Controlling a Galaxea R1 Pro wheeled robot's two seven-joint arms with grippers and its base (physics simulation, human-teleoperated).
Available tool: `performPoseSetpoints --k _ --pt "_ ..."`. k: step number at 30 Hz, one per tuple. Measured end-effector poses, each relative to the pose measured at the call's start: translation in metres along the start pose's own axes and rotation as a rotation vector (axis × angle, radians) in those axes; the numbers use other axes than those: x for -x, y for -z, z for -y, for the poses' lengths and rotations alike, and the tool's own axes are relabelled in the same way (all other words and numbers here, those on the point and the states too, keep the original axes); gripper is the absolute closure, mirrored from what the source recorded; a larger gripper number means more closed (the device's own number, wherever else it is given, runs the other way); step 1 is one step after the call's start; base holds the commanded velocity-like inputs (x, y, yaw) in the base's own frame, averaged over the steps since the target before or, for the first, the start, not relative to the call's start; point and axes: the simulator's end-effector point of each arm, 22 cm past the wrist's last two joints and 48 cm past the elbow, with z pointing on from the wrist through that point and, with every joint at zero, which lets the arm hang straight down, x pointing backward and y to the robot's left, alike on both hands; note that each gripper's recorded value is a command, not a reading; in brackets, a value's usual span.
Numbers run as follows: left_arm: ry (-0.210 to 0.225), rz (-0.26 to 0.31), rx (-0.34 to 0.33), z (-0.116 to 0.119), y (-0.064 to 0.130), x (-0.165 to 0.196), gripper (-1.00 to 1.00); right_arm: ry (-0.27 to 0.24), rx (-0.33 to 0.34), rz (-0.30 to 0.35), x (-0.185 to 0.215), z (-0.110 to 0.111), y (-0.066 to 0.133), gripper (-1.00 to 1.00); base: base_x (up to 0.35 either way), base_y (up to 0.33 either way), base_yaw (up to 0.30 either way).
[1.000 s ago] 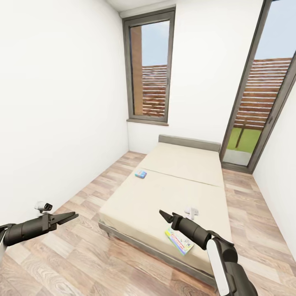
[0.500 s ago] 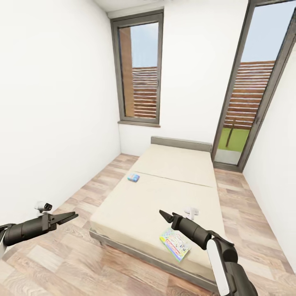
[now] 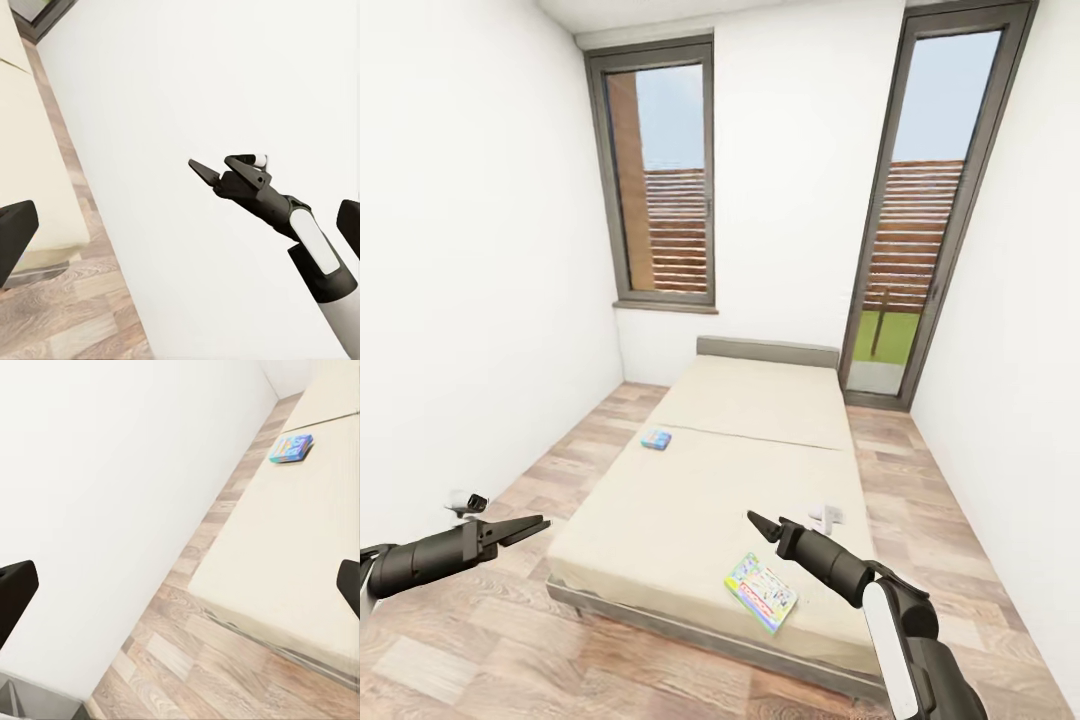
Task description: Put all the toys in the child's room - the three board games (two on the bed and one on the table), the two jigsaw puzzles on the table, and the tennis ball on the table - inside the toy box on the table in the child's room.
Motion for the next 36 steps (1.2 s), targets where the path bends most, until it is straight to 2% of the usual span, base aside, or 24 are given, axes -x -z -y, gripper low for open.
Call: performPoseSetpoints --k 28,36 --pt "-0.025 0.009 -0.01 0.012 0.002 0.005 -1.0 0.017 0.012 0.019 0.009 -0.01 0.004 -1.0 0.0 0.034 -0.225" --pt "-0.029 0.01 -0.01 0.013 0.003 0.006 -1.0 0.021 0.014 0.022 0.011 -0.012 0.004 -1.0 0.0 0.159 -0.074"
